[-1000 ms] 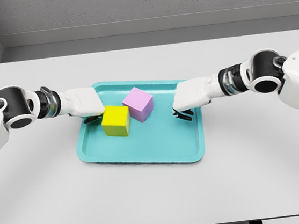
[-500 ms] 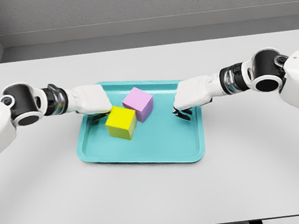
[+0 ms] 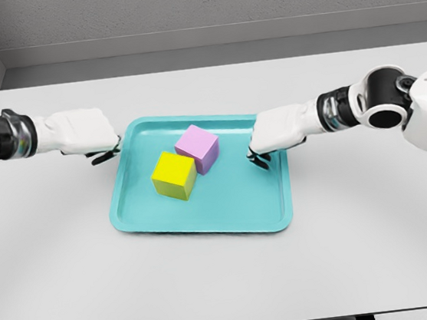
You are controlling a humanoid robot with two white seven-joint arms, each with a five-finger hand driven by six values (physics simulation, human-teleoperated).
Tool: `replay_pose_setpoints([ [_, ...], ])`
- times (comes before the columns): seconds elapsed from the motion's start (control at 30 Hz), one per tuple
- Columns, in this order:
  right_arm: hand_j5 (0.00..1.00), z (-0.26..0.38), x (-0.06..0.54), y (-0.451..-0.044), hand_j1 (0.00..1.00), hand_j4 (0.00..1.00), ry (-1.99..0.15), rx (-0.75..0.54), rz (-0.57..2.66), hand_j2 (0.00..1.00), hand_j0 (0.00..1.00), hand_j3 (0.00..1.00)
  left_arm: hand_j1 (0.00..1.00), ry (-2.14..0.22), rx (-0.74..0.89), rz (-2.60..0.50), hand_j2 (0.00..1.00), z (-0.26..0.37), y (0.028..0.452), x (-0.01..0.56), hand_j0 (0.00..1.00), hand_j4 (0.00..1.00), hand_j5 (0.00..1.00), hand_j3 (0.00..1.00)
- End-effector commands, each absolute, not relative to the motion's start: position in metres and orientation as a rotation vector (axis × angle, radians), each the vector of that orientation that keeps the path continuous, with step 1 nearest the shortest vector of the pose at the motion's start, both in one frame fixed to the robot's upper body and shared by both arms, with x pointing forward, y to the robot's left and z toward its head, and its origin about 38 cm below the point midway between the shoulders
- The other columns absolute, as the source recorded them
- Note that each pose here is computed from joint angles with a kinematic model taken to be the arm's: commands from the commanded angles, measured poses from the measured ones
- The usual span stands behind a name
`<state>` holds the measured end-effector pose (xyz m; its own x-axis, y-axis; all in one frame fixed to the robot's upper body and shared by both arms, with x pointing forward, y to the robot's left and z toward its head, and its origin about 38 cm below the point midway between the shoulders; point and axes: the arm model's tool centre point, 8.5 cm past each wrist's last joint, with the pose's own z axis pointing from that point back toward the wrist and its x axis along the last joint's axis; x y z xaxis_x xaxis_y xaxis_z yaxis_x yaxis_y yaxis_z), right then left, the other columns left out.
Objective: Push two cubes
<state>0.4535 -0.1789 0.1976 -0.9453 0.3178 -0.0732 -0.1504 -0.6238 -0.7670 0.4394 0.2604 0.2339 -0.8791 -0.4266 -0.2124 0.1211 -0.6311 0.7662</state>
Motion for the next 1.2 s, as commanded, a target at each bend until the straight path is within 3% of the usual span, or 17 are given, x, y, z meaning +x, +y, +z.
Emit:
replay_pose_setpoints([
  [0.0, 0.46, 0.204, 0.456, -0.183, 0.46, 0.46, -1.214, -0.315, 2.58, 0.46, 0.46, 0.46, 0.01, -1.229, 0.462, -2.508, 0.01, 0.249, 0.264, 0.419, 0.01, 0.01, 0.01, 0.01],
  [0.07, 0.46, 0.207, 0.457, -0.186, 0.46, 0.46, -1.216, -0.325, 2.574, 0.46, 0.46, 0.46, 0.01, -1.303, 0.357, -2.5, 0.01, 0.248, 0.251, 0.408, 0.01, 0.01, 0.01, 0.01],
  [0.13, 0.58, 0.214, 0.46, -0.193, 0.58, 0.58, -1.224, -0.351, 2.555, 0.58, 0.58, 0.58, 0.01, -1.395, 0.227, -2.453, 0.01, 0.249, 0.237, 0.4, 0.01, 0.01, 0.01, 0.01],
  [0.27, 0.6, 0.221, 0.463, -0.2, 0.6, 0.6, -1.231, -0.378, 2.536, 0.6, 0.6, 0.6, 0.01, -1.352, 0.118, -2.424, 0.01, 0.216, 0.238, 0.393, 0.01, 0.01, 0.01, 0.01],
  [1.17, 0.6, 0.223, 0.464, -0.203, 0.6, 0.6, -1.231, -0.388, 2.528, 0.6, 0.6, 0.6, 0.01, -1.314, 0.009, -2.363, 0.01, 0.166, 0.214, 0.41, 0.01, 0.01, 0.01, 0.01],
])
